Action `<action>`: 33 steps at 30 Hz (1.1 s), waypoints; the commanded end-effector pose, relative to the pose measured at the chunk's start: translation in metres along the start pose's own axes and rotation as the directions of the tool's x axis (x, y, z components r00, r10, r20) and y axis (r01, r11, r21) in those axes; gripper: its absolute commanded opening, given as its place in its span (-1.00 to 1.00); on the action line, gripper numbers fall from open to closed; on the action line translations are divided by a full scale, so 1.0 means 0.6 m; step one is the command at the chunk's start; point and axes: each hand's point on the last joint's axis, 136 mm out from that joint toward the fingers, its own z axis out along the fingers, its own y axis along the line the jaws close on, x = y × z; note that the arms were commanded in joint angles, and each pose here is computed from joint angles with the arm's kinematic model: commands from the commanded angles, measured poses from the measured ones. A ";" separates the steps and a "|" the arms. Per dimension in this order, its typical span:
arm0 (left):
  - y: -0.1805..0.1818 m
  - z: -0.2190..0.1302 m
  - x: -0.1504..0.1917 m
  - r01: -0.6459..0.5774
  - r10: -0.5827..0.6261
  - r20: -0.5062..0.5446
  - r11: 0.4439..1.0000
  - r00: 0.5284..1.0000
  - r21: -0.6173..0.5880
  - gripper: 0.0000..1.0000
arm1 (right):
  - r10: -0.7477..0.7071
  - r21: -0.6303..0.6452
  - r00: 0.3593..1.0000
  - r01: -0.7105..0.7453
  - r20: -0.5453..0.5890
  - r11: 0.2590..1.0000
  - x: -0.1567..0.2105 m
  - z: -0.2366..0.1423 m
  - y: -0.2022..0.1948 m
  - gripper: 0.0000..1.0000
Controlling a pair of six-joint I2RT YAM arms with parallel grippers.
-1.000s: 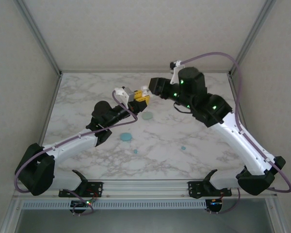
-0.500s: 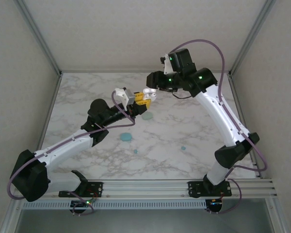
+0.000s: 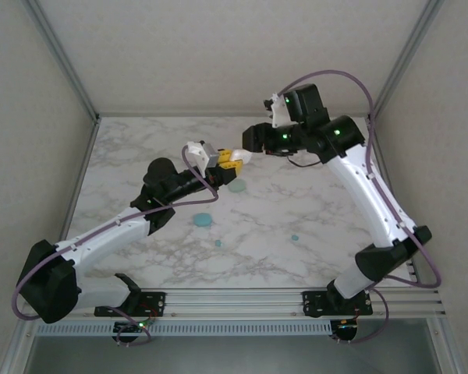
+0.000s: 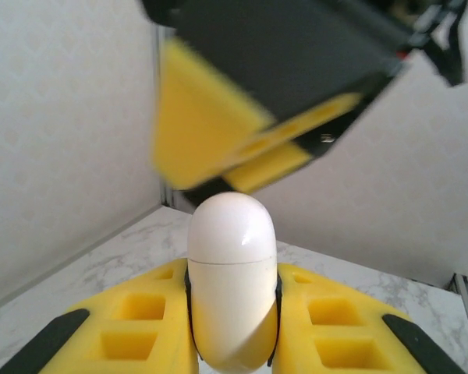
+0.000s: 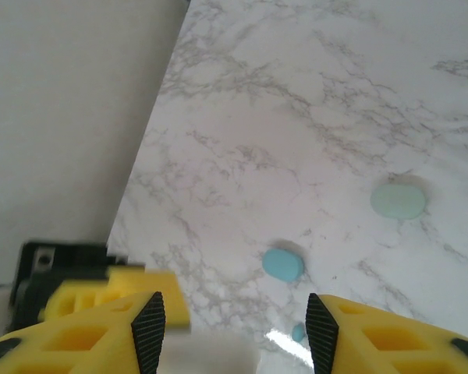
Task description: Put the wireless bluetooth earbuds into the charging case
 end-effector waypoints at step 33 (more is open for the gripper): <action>0.059 0.088 0.446 0.490 -0.716 -0.474 0.697 0.512 -0.524 -0.76 | 0.266 0.356 0.927 -0.350 0.264 0.866 0.131 -0.039 -0.267 0.19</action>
